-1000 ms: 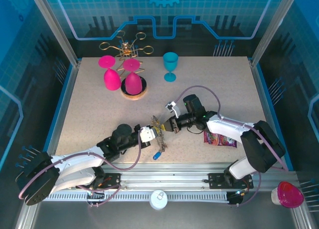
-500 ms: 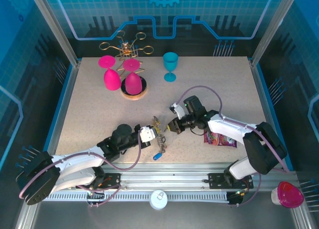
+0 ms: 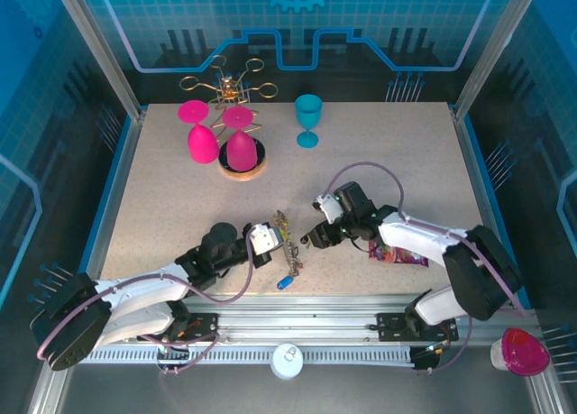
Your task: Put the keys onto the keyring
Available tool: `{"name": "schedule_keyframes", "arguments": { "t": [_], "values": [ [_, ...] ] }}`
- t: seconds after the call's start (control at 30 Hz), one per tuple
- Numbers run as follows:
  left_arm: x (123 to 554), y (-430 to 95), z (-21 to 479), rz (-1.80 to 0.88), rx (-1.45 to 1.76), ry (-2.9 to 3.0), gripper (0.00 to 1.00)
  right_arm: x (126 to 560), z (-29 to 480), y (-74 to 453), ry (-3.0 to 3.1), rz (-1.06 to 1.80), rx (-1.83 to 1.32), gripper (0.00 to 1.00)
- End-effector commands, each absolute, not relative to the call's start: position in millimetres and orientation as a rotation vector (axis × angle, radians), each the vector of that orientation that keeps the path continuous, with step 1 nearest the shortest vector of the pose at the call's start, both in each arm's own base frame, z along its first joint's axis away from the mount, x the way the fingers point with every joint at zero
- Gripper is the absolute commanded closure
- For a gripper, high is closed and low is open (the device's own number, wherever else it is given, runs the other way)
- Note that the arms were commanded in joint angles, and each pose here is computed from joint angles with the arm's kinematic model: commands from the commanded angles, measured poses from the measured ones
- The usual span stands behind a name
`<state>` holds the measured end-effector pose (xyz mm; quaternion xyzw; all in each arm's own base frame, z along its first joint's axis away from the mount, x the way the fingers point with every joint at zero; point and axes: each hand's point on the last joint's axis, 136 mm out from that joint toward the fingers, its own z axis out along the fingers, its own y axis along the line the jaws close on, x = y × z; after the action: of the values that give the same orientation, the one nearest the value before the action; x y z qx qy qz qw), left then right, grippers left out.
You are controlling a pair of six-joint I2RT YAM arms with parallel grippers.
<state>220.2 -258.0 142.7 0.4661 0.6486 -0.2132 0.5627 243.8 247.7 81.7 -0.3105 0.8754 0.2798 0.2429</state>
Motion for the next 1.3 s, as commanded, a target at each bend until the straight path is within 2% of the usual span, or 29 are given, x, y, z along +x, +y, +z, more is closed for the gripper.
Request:
{"name": "schedule_keyframes", "arguments": {
  "t": [0.0,0.17,0.33,0.67,0.77,0.87,0.9,1.0,1.07,1.13,1.27],
  "values": [
    [214.7,-263.2,162.5,-0.607,1.060,1.449,1.00,237.7,129.5,269.5,2.031,0.866,-1.035,0.57],
    [209.6,-264.1,173.5,-0.673,1.050,1.395,1.00,217.9,158.3,286.8,1.665,0.938,-1.246,0.60],
    [203.3,-267.3,177.5,-0.730,1.068,1.366,1.00,217.5,176.3,301.2,1.536,1.009,-1.287,0.63],
    [198.6,-270.5,182.7,-0.776,1.077,1.342,1.00,203.9,172.5,313.1,1.472,1.088,-1.356,0.66],
    [197.8,-270.9,183.8,-0.782,1.079,1.336,1.00,203.6,171.9,314.5,1.469,1.096,-1.361,0.74],
    [197.9,-270.6,185.1,-0.784,1.071,1.332,1.00,202.4,175.1,315.8,1.455,1.109,-1.366,0.97],
    [198.3,-270.0,185.4,-0.782,1.067,1.334,1.00,202.3,176.2,315.3,1.454,1.109,-1.366,1.00],
    [207.8,-265.7,182.1,-0.732,1.037,1.385,1.00,202.4,177.7,312.6,1.477,1.075,-1.378,1.00],
    [213.4,-263.3,174.5,-0.689,1.050,1.454,0.88,203.1,172.9,308.4,1.540,1.018,-1.416,1.00],
    [215.7,-262.6,169.0,-0.662,1.082,1.507,0.80,201.5,168.6,305.0,1.585,0.944,-1.484,1.00],
    [218.1,-260.7,161.5,-0.616,1.140,1.577,0.79,196.6,160.1,299.9,1.648,0.820,-1.624,1.00]
  ]
}}
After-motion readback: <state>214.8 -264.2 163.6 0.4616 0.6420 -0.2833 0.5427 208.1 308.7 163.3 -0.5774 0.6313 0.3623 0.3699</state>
